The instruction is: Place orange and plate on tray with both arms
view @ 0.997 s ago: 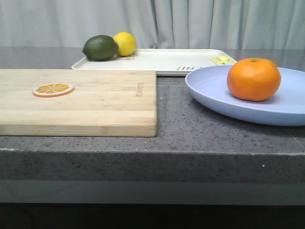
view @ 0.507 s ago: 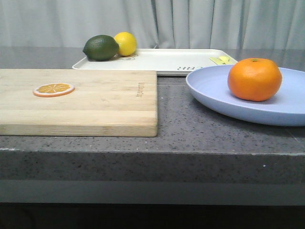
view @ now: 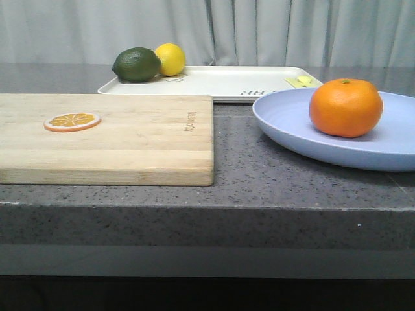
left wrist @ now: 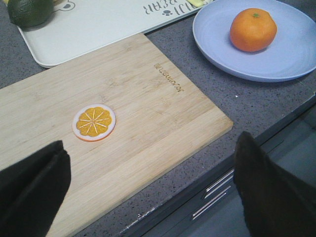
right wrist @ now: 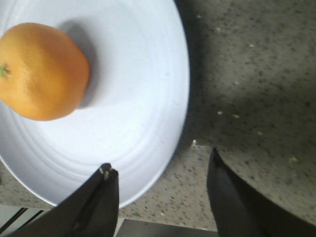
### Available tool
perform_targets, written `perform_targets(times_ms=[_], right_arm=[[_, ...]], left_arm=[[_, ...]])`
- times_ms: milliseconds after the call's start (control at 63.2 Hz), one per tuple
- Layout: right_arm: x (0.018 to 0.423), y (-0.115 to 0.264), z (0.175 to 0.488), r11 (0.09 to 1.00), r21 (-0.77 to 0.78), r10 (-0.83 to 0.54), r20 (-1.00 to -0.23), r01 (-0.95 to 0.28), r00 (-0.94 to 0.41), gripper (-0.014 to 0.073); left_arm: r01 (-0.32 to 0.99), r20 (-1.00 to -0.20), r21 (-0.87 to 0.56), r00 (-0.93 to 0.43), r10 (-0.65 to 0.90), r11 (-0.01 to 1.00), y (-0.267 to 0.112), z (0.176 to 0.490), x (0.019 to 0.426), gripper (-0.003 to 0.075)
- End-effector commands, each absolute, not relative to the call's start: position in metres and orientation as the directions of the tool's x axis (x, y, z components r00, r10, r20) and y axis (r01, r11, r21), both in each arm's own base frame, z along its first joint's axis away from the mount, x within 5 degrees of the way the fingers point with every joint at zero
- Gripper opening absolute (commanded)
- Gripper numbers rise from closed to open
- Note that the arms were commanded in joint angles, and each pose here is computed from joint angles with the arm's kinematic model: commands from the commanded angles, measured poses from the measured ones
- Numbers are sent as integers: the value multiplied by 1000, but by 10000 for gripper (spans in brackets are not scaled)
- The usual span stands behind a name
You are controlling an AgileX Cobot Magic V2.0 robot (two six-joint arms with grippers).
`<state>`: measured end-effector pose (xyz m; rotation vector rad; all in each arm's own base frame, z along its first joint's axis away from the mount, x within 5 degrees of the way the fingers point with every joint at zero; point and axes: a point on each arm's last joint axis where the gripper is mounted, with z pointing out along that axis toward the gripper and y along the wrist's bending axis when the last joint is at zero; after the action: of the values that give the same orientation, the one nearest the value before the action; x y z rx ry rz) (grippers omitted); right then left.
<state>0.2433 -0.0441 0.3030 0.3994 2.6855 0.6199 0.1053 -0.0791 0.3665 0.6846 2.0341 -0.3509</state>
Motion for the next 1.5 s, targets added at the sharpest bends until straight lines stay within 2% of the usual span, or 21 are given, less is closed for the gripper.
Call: perform_targets(times_ms=[0, 602, 649, 776, 855, 1361, 1488], right_arm=[[254, -43, 314, 831, 534, 373, -329, 155, -868, 417], [284, -51, 278, 767, 595, 439, -216, 239, -872, 412], [284, -51, 277, 767, 595, 440, -214, 240, -872, 389], [285, -52, 276, 767, 594, 441, -214, 243, -872, 262], [285, -52, 275, 766, 595, 442, -208, 246, -873, 221], [291, -55, 266, 763, 589, 455, -200, 265, -868, 202], [292, -56, 266, 764, 588, 458, -204, 265, -865, 108]], left_arm=[[589, -899, 13, -346, 267, 808, -80, 381, 107, 652], [589, -899, 13, -346, 267, 808, -80, 381, 107, 652], [589, -899, 13, -346, 267, 808, -80, 381, 107, 652], [589, -899, 13, -346, 267, 808, -80, 381, 107, 652], [589, -899, 13, -346, 267, 808, -80, 381, 107, 652], [589, -899, 13, -346, 267, 808, -80, 381, 107, 652], [589, -899, 13, -346, 267, 808, -80, 381, 107, 652]])
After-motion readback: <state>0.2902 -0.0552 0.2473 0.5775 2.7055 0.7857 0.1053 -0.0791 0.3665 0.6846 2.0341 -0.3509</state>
